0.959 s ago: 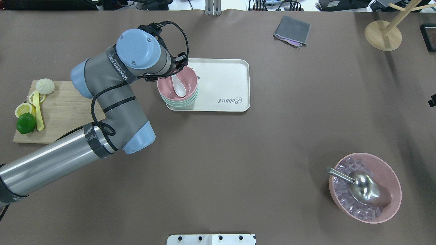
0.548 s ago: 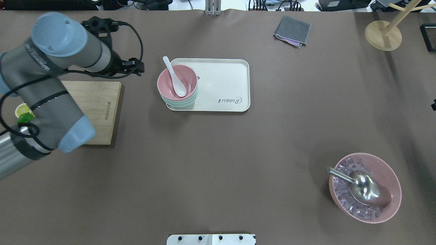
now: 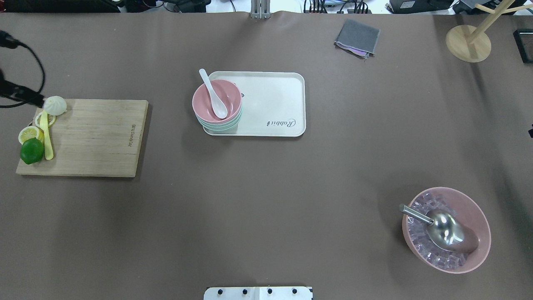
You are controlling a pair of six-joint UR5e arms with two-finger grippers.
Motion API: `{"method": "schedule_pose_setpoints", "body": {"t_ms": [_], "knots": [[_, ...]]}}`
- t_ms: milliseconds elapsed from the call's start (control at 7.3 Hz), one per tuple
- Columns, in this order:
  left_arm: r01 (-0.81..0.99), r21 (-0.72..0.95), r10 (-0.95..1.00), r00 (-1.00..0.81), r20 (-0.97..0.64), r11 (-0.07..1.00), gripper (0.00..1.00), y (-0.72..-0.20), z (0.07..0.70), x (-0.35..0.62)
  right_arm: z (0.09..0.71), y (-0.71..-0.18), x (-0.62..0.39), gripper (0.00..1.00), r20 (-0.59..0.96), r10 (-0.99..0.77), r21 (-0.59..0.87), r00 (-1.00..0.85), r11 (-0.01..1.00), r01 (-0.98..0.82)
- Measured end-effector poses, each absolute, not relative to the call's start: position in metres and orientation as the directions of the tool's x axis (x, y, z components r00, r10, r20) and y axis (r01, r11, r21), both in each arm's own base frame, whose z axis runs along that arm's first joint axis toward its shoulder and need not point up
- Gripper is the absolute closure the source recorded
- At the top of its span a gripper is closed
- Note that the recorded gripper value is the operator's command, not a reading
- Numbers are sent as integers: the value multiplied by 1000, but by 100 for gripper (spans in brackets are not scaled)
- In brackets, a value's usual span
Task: Stack pink bowl on green and place spoon
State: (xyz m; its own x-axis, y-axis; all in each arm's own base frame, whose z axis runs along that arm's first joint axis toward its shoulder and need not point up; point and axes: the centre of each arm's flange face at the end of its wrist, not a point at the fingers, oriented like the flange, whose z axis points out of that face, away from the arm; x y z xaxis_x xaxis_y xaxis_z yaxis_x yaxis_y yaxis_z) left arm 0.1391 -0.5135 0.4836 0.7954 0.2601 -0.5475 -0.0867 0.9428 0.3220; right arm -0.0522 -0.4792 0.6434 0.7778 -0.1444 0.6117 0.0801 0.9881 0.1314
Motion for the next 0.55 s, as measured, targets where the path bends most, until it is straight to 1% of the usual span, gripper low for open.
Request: {"method": "schedule_pose_setpoints", "body": {"t_ms": [137,274,548], "knots": [[-147,319,305,791,-531,936,2,-493,525,87,645,-477,-51,0,613,-142,128,777,989,79],[-171,302,319,770,-553,938,1,-469,562,39,646,-476,-50,0,614,-140,126,777,989,78],[-179,286,321,736,-596,941,1,-417,619,-36,646,-476,-45,0,615,-134,125,777,990,72]]}}
